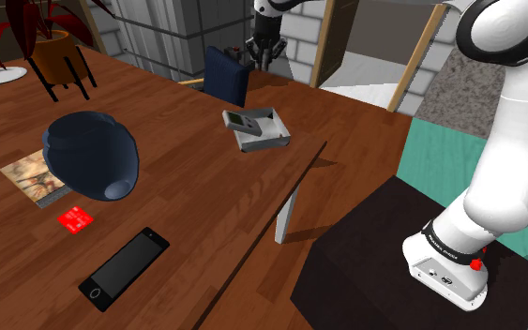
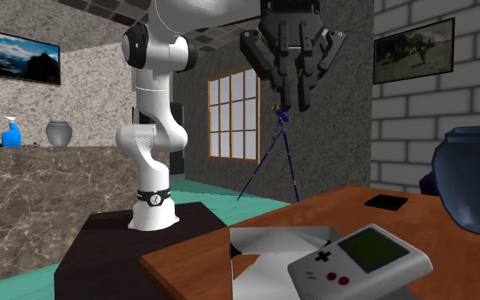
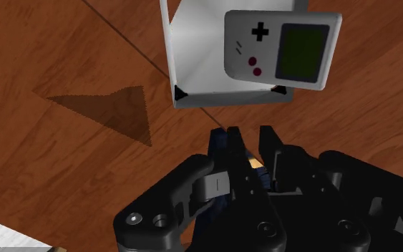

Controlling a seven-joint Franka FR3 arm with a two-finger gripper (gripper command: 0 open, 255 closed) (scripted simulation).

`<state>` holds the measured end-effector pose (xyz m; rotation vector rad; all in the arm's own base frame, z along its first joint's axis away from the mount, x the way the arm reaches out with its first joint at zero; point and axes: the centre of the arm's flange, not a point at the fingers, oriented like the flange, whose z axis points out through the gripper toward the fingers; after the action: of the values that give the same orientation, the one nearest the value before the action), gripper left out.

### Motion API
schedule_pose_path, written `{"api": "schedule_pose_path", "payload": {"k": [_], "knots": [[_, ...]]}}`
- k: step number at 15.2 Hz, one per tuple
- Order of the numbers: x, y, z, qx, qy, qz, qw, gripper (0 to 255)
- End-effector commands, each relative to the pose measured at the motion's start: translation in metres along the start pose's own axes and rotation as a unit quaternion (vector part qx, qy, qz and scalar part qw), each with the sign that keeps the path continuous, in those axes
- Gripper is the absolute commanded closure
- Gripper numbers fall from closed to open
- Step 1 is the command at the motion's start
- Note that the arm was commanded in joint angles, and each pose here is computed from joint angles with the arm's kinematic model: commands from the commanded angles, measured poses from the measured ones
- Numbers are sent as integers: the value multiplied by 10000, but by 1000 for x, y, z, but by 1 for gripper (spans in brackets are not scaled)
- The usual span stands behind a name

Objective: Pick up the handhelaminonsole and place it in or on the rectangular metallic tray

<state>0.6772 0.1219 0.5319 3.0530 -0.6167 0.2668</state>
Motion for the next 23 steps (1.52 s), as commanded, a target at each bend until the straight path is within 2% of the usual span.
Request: {"api": "schedule_pose_path", "payload": {"k": [1, 7, 8, 10, 11, 13, 15, 16, 18, 20, 21, 23], "knots": [[0, 0, 0, 0, 0, 0, 10000, 255], [0, 0, 0, 0, 0, 0, 10000, 255], [0, 0, 0, 0, 0, 0, 10000, 0], [-24, -36, 7, -421, 451, -337, 9975, 0], [-37, -54, 12, -632, 675, -505, 9944, 0], [-63, -86, 27, -1049, 1122, -839, 9846, 0], [-90, -115, 47, -1462, 1562, -1169, 9698, 0], [-104, -128, 58, -1665, 1780, -1332, 9607, 0], [-130, -152, 85, -2066, 2208, -1652, 9388, 0], [-155, -171, 116, -2456, 2626, -1964, 9122, 0], [-167, -179, 132, -2647, 2830, -2117, 8972, 0], [-190, -192, 168, -3019, 3227, -2414, 8640, 0]]}}
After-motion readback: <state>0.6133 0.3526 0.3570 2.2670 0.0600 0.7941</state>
